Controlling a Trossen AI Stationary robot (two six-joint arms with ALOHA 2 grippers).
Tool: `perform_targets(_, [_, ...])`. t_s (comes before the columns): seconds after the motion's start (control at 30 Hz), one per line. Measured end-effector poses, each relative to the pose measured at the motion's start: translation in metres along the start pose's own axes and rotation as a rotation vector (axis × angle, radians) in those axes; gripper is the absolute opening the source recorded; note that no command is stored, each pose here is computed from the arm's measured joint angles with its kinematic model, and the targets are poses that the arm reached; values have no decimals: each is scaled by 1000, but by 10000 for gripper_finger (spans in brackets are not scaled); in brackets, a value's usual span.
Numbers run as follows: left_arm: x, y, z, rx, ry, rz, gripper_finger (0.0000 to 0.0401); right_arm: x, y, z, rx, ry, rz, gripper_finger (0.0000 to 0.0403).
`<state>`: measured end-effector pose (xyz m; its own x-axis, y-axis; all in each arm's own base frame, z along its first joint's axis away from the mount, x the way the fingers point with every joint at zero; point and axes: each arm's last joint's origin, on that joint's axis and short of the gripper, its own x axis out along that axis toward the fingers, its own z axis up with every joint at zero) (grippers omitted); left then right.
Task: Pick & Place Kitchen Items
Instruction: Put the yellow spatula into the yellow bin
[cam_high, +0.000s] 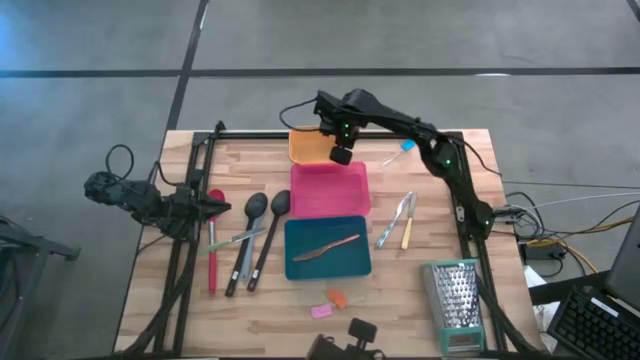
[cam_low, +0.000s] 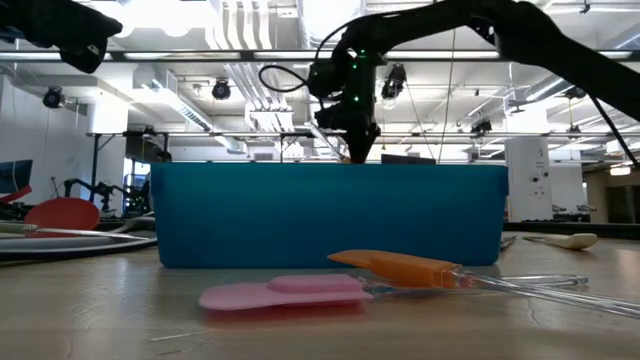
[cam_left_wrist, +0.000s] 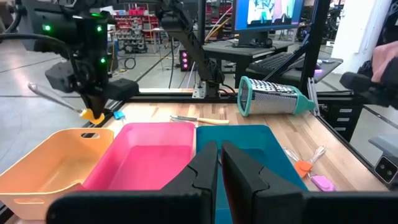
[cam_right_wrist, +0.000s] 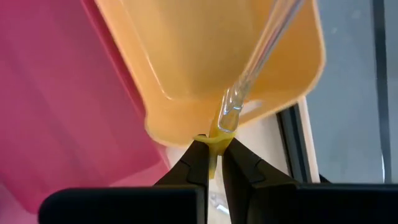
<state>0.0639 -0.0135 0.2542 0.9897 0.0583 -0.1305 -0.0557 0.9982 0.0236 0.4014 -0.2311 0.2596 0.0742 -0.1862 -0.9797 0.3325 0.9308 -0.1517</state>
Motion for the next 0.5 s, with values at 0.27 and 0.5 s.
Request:
perform_targets(0.27, [0, 0, 0, 0, -1, 0, 26, 8, 0, 8, 2, -41, -2, 13])
perform_targets(0.5, [0, 0, 0, 0, -1, 0, 26, 8, 0, 12, 7, -88, 7, 13])
